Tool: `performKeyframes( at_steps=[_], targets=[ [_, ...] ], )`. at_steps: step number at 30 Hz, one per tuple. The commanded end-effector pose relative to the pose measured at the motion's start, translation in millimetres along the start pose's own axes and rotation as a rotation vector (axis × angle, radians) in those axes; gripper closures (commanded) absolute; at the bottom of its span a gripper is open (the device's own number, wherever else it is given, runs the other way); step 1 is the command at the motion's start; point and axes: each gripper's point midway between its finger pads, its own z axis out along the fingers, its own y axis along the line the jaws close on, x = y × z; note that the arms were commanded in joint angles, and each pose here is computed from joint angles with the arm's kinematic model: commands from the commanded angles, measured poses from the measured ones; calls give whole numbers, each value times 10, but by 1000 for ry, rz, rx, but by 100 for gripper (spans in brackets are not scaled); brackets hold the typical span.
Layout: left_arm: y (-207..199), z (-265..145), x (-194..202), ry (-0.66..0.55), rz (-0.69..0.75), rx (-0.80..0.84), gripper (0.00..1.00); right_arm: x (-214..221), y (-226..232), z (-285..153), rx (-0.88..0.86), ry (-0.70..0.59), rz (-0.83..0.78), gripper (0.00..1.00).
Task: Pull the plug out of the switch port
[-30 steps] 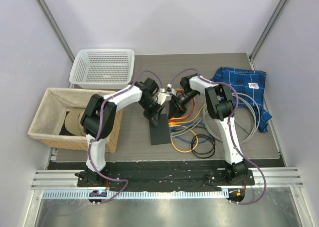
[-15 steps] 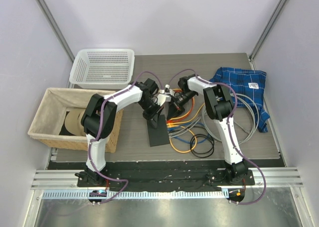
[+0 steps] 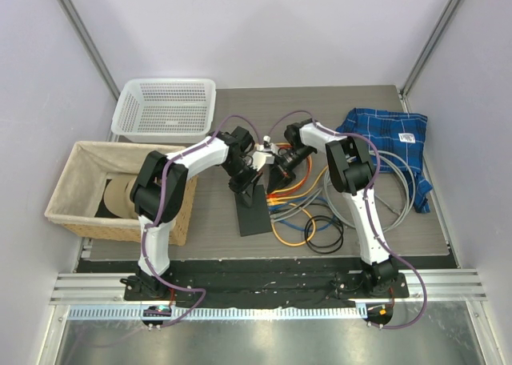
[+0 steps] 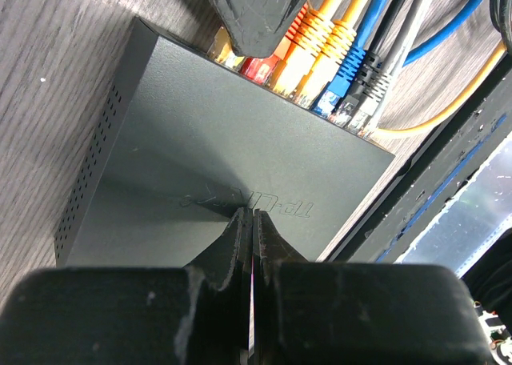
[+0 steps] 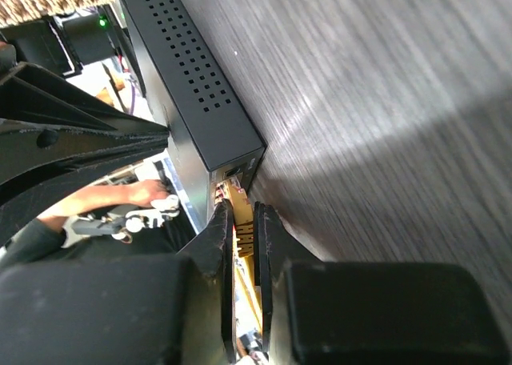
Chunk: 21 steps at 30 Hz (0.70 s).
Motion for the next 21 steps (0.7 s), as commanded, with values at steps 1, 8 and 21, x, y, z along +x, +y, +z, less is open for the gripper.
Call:
performKeyframes(
  at_steps=[1,8,21],
  targets=[
    [746,493,339,148,74,-253,100,402,-947,146,340,230,-138,99],
    [756,487,346,149,79,-270,100,558,-798,-295,197,227,-279,99],
    [684,347,225,95,118,-277,100,154,-233,-968,130,49,-611,99]
  ],
)
